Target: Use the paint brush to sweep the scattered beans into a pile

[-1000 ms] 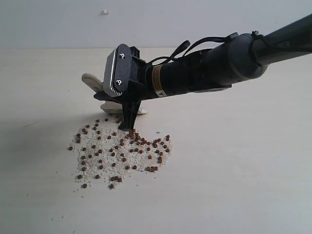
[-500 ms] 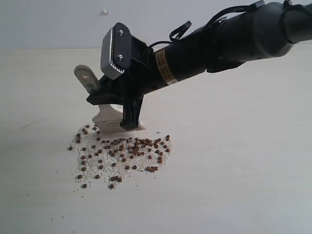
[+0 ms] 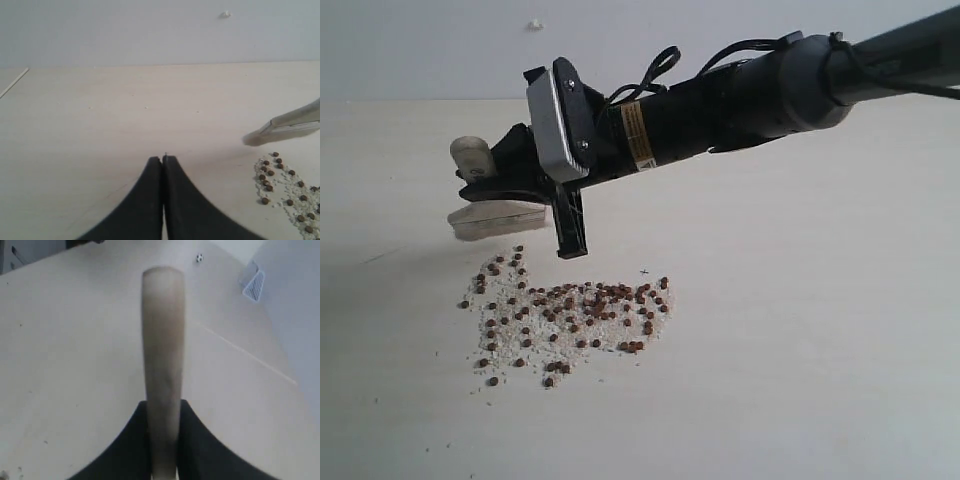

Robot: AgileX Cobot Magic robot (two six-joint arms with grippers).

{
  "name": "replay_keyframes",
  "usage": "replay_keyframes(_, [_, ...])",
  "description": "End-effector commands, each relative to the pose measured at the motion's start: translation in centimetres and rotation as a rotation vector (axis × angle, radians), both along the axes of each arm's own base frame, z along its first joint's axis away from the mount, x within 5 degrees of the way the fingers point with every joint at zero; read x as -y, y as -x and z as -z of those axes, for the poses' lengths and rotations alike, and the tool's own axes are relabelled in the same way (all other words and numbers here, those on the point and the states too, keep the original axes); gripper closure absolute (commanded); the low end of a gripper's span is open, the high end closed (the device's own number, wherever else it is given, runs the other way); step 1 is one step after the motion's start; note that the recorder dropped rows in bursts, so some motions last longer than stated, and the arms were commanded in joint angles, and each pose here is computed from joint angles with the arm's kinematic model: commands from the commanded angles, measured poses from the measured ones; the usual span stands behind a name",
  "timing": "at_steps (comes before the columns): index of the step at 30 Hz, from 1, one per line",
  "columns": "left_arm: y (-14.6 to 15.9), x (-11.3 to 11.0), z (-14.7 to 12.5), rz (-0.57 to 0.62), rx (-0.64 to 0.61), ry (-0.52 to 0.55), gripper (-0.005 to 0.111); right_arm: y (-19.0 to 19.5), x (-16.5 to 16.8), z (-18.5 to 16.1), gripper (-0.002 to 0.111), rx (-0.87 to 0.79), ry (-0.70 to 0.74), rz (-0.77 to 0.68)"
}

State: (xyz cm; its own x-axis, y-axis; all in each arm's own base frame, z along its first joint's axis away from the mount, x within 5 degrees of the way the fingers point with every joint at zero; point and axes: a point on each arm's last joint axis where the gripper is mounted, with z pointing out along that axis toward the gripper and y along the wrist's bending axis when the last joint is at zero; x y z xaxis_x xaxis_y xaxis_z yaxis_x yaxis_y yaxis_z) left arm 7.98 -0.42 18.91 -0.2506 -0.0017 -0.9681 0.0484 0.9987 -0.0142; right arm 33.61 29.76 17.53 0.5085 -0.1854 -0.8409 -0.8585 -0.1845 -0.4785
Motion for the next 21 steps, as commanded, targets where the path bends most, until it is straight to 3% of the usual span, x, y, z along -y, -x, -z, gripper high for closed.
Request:
replay_keyframes(1, [0.0,0.0,-0.1,0.001,0.007,0.004,0.107,-2.1,0.1,0.4,0.108,-0.025,-0.049,-0.06])
replay_keyframes(15, [0.0,0.0,-0.1,0.001,0.007,0.004,0.107,-4.0,-0.7,3.0,0.108,-0.086,0.012,-0.157])
replay_keyframes(21, [0.0,0.0,-0.1,0.001,0.007,0.004,0.107,-3.6,-0.4,3.7,0.108,-0.185,0.11,-0.166])
